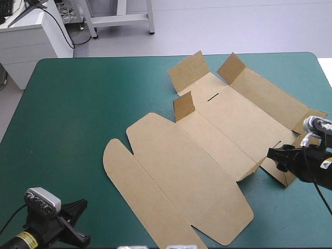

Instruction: Fold the box

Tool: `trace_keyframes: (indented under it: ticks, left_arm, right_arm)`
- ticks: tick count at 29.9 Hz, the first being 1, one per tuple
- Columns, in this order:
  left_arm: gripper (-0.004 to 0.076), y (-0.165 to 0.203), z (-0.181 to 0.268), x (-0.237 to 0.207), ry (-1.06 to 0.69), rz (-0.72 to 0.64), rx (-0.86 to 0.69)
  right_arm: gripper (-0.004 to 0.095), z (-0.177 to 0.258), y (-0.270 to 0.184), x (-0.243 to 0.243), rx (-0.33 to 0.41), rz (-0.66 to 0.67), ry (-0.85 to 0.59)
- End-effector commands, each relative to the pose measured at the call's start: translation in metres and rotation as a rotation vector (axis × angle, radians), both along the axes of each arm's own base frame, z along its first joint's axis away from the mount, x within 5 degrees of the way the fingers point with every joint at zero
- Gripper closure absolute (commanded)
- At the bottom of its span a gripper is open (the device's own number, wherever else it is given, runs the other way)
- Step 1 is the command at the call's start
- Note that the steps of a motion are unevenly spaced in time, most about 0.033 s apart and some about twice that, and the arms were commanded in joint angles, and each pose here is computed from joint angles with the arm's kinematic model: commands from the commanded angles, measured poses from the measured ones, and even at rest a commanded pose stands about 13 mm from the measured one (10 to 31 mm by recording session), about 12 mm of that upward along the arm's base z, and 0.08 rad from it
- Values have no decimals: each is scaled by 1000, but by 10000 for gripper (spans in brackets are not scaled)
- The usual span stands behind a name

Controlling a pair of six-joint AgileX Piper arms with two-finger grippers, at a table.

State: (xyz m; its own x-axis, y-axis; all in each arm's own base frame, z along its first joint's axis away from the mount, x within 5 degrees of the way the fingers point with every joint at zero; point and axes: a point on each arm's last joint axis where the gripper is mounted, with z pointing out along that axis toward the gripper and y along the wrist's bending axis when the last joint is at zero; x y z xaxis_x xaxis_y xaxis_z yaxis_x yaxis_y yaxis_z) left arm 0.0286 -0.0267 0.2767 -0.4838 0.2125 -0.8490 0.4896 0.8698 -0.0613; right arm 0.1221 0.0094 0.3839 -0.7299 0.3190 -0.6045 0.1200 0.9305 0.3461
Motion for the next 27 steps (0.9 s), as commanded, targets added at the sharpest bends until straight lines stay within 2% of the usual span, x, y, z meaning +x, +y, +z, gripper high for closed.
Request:
trace_keyframes:
  ticks: [1, 5, 10, 24, 27]
  left_arm:
    - [732, -2, 15, 2, -62, 2, -60]
    - [732, -2, 15, 2, -62, 2, -60]
    - [732, -2, 15, 2, -62, 2, -60]
    - [732, -2, 15, 2, -63, 2, -58]
    - [732, -2, 15, 2, -65, 0, -56]
  right_arm:
    - [363, -2, -4, 13, 39, -83, 81]
    - [364, -17, -3, 36, 105, -85, 210]
    - [368, -33, 1, 65, 194, -53, 297]
    - [368, -87, -1, 92, 265, -155, 525]
    - [368, -103, -1, 94, 286, -185, 516]
